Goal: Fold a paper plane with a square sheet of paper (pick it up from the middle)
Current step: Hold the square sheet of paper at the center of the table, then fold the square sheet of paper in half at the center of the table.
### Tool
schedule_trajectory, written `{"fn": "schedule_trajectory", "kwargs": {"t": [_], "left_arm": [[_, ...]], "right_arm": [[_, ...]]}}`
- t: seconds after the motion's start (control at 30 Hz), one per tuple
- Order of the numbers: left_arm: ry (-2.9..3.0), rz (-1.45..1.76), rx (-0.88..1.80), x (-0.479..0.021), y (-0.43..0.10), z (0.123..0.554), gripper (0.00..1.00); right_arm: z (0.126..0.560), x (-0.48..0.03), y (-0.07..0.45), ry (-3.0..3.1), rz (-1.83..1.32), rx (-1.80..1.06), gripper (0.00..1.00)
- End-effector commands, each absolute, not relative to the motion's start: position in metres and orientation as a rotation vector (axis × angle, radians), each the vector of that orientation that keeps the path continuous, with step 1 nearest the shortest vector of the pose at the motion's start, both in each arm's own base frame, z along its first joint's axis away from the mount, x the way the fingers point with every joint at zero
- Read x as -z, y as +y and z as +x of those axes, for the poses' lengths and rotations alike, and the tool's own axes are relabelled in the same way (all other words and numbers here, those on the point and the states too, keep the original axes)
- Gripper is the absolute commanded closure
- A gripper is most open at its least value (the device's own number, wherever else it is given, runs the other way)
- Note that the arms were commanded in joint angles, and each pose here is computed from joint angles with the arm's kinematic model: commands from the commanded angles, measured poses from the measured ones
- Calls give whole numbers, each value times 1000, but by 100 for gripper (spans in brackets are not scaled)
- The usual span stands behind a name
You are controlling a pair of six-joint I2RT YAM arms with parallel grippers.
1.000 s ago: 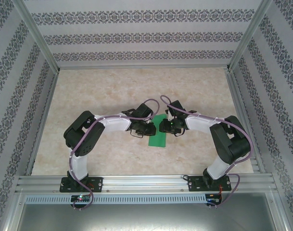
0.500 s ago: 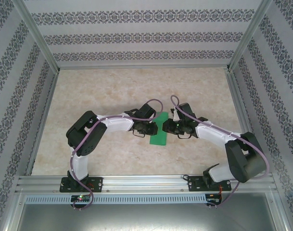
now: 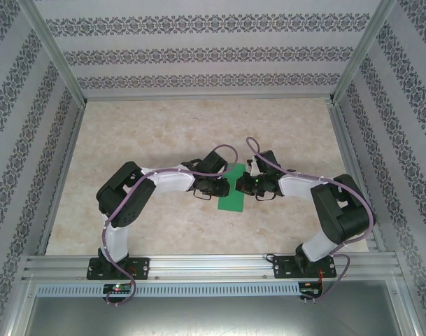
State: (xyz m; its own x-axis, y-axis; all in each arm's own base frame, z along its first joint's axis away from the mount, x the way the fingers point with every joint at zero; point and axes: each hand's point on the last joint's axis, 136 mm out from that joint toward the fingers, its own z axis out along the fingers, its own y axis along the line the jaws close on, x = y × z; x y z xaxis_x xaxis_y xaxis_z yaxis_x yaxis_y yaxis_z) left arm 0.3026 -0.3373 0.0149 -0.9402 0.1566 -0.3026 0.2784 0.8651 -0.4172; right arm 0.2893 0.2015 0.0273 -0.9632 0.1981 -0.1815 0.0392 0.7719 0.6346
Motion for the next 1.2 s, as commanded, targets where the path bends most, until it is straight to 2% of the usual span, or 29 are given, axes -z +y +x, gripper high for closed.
{"fn": "schedule_trajectory", "kwargs": {"t": [0.0,0.33,0.57,0.67,1.17], "left_arm": [[3026,345,296,58,-275,259,77],[3035,363,291,58,-275,258,76],[3043,367,293,59,-274,256,76],[3044,366,291,59,-275,257,76],[3057,393,271,61,-273,256,77]], "right_arm": [[287,-15,193,2753,163,-922,95],[279,16,168,2843,180,-776,95],[283,-31,198,2708,140,-997,95],[273,-35,212,2717,109,-1046,95],[231,6,181,2911,90,-814,96]]}}
